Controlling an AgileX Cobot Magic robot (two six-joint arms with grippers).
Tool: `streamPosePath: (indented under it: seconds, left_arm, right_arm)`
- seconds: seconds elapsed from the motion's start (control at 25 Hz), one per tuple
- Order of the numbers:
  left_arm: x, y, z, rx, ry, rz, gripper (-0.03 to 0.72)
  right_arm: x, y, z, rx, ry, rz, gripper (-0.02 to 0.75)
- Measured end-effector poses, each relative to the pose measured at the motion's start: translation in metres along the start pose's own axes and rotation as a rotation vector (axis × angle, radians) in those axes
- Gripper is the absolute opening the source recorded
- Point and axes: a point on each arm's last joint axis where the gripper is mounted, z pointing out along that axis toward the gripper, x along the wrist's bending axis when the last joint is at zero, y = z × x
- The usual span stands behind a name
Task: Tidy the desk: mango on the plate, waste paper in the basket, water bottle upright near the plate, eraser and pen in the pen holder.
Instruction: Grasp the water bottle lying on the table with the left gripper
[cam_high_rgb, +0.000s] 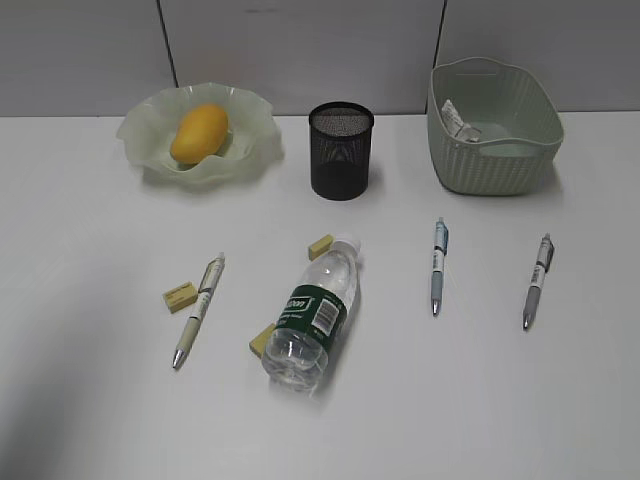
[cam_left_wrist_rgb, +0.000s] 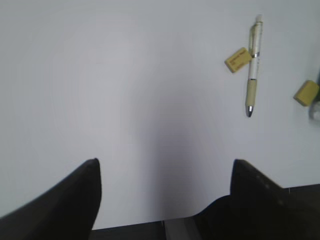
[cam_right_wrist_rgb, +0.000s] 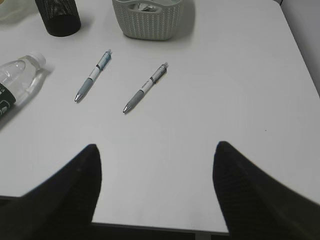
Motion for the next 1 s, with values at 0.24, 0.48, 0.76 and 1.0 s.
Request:
streamPosePath:
  seconds: [0.24, 0.48, 0.76, 1.0]
  left_arm:
    - [-0.047, 0.03, 0.036, 0.111, -0.053, 0.131, 0.61]
    - [-0.103, 0.056, 0.065, 0.167, -0.092, 0.245, 0.61]
    - [-0.169, 0.066, 0.104, 0.24, -0.156, 0.358, 0.615]
    - [-0.216, 0.068, 0.143, 0.293, -0.167, 0.44, 0.627]
  right_arm:
    - [0.0, 0.0, 0.0, 0.0, 0.0, 0.0, 0.549]
    - [0.0, 0.0, 0.0, 0.0, 0.0, 0.0, 0.547]
    - [0.0, 0.0, 0.0, 0.0, 0.0, 0.0, 0.547]
    - [0.0, 0.0, 0.0, 0.0, 0.001, 0.0, 0.547]
